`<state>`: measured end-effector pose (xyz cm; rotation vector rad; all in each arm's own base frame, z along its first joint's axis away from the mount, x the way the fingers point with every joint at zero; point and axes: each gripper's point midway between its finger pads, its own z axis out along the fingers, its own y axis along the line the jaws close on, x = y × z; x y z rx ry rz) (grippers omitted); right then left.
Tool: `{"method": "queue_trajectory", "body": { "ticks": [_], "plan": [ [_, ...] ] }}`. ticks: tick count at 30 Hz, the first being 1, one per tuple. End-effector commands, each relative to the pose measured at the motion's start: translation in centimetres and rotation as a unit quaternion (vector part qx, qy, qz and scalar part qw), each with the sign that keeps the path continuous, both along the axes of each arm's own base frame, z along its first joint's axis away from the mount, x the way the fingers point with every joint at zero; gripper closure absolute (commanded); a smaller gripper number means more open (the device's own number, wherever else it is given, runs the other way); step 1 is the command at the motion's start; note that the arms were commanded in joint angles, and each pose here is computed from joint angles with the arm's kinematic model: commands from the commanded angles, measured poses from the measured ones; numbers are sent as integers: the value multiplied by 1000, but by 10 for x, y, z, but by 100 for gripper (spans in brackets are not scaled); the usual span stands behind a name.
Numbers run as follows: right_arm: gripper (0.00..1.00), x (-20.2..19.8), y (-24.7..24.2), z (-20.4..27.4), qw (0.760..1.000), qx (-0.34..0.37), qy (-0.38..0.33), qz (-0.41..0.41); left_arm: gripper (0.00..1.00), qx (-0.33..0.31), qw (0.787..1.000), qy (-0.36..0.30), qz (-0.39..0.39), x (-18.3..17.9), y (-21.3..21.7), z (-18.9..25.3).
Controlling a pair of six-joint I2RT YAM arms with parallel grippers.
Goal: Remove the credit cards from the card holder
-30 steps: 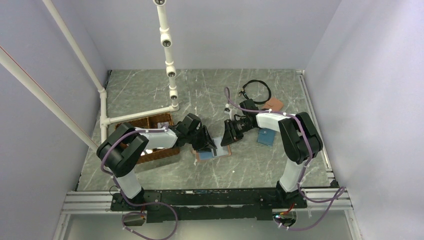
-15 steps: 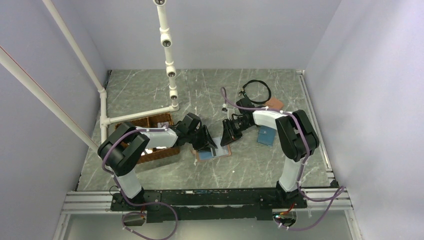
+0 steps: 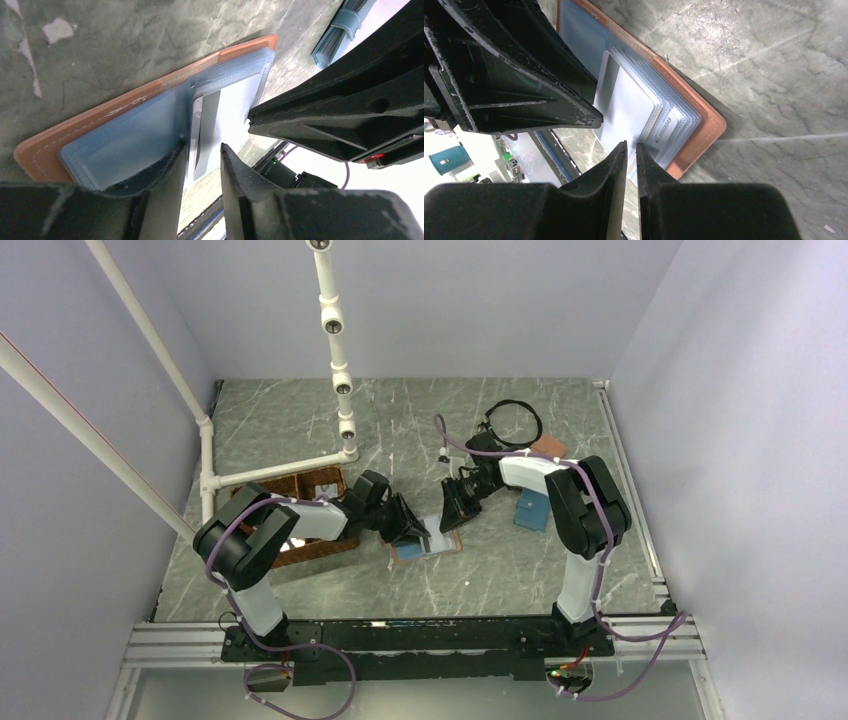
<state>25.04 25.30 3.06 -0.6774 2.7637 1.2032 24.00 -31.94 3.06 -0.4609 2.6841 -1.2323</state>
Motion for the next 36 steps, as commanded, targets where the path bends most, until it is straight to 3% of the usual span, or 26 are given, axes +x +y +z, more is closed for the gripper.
{"method": "queue_trajectory", "body": {
  "ticks": [1,4,7,16,36],
  "plan": [
    [84,-16,-4,-43,997,-64,-1,36,66,-5,1000,-5,11,5,-2,1],
    [85,-18,-2,-41,998,-57,2,40,75,-4,1000,-3,11,5,-1,-1],
    [84,-18,-1,-41,998,-58,2,41,99,-11,1000,-9,9,6,-1,2],
    [83,-13,-12,-44,996,-79,-8,28,100,-14,999,-35,9,2,11,12],
    [80,-12,-18,-42,996,-89,-13,22,100,-7,1000,-14,22,-12,27,11]
  ]
}}
